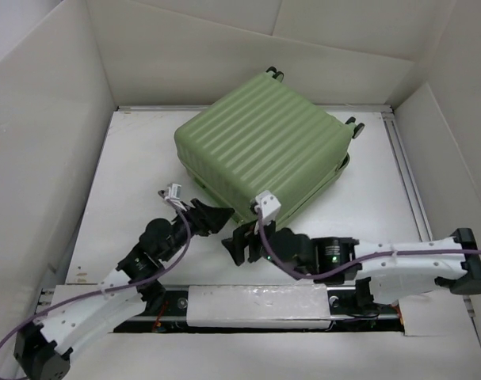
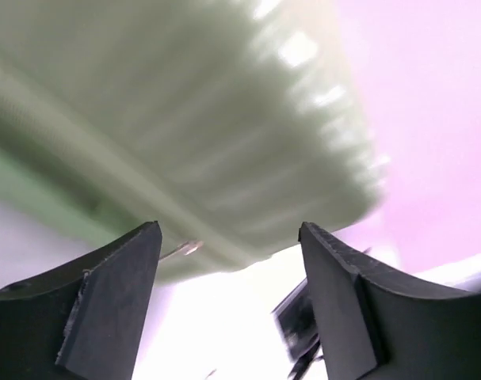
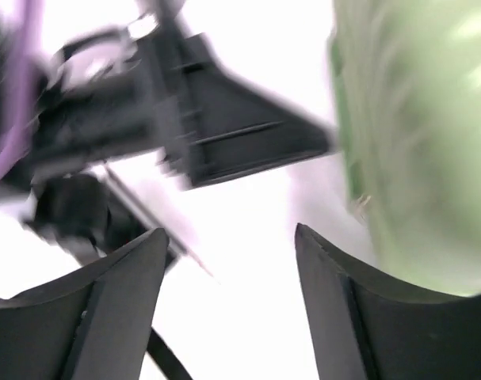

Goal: Pack the luggage

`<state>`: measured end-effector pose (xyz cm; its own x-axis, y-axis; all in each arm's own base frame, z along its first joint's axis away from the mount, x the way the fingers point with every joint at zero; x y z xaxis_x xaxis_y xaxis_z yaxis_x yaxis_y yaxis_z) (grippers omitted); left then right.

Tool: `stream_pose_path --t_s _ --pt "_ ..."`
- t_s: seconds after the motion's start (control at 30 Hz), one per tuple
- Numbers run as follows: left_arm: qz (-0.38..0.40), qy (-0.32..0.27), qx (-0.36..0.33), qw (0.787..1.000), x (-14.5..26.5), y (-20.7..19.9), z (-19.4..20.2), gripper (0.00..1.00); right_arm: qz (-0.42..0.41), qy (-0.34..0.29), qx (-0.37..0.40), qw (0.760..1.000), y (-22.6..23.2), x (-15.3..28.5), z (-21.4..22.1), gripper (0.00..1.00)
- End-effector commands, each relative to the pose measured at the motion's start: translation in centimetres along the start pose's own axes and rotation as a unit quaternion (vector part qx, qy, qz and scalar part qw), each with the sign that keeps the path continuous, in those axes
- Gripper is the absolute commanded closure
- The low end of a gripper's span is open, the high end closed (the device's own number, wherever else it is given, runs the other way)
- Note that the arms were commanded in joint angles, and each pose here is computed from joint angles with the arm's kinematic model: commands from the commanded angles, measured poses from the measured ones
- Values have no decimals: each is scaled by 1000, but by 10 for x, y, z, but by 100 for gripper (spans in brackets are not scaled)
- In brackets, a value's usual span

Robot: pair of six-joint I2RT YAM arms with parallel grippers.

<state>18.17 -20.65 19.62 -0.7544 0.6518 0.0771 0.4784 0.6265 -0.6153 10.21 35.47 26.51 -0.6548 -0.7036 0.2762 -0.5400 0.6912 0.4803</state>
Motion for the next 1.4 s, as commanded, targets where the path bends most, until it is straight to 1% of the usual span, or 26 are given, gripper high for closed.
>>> stream_pose_path --t_s 0.0,0.07,0.1,0.17,0.2,0.27,0.3,0.37,0.43,0.47,0.53,0.57,0.67,0.73,0.77,0.83,0.87,0.9,0.93,1.0,1.03,1.1,1.2,1.3,1.33,1.37 --pt "-27 -49 2 998 17 -10 -41 31 31 -26 6 999 -9 8 -41 27" --pt "-57 -84 4 995 21 -11 -67 28 80 -58 7 995 -26 13 -66 29" --pt "-74 -83 3 994 16 -9 -71 27 103 -61 16 993 -37 14 -67 34" --pt "-94 -106 -4 990 12 -18 -100 27 146 -79 -2 986 -62 24 -82 66" --pt "-115 -93 -7 989 -2 -12 -101 27 163 -84 -9 983 -78 32 -83 89" --pt "-136 -102 -13 985 -14 -12 -120 27 203 -108 -34 973 -110 37 -92 100" --pt "-130 -120 -17 984 -19 -25 -145 27 226 -104 -36 968 -129 39 -83 100" --pt "-164 -124 -20 978 -40 -5 -167 27 243 -125 -72 959 -153 53 -88 100" --pt "-140 -133 -8 981 -48 -13 -201 27 280 -134 -92 946 -189 62 -82 100" --pt "-170 -143 3 975 -54 17 -218 27 282 -156 -111 940 -198 75 -87 100" --pt "-144 -144 16 979 -60 23 -244 28 318 -175 -137 922 -231 84 -80 100" --pt "-177 -142 44 973 -65 62 -254 28 311 -198 -155 916 -236 91 -86 100" --pt "-169 -133 55 975 -74 90 -273 31 336 -207 -171 903 -268 94 -84 100" --pt "-199 -115 71 971 -82 131 -270 31 350 -223 -166 895 -290 92 -96 100" --pt "-197 -116 71 971 -87 137 -275 31 328 -203 -166 908 -290 82 -96 100" --pt "-196 -73 77 975 -108 167 -258 32 330 -173 -146 916 -310 64 -97 100" --pt "-191 -60 63 978 -116 168 -266 32 343 -172 -151 911 -327 66 -103 100" --pt "-192 -39 67 978 -125 178 -260 32 321 -151 -153 923 -329 57 -102 100" --pt "-202 -2 84 976 -140 204 -240 32 318 -139 -154 925 -338 48 -104 100" --pt "-192 28 88 977 -152 213 -235 34 295 -126 -155 935 -346 40 -108 100" --pt "-192 51 101 975 -161 224 -216 35 287 -118 -152 938 -351 29 -106 100" --pt "-177 57 100 978 -168 224 -210 35 269 -104 -148 946 -353 16 -102 100" --pt "-154 78 115 978 -177 215 -182 40 176 -58 -137 973 -333 -25 -96 100" --pt "-129 53 146 979 -163 195 -165 42 127 -28 -97 987 -309 -64 -107 100" --pt "-129 51 160 977 -153 199 -143 44 92 -8 -83 992 -290 -78 -106 100" --pt "-117 33 159 980 -143 186 -147 46 63 -17 -67 996 -275 -90 -127 100"
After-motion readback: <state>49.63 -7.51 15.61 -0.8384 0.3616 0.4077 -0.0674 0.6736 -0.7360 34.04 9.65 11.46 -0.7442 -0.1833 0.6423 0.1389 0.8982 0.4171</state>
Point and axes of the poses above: each gripper's point midway between its finger pads, its own x axis back along the fingers, its own y axis along the line the jaws close on, z = x × y, the point moved 2 cm from there along x, back along the fingers, and after that the axes turned 14 degrees about -x, right-handed, at the moved point
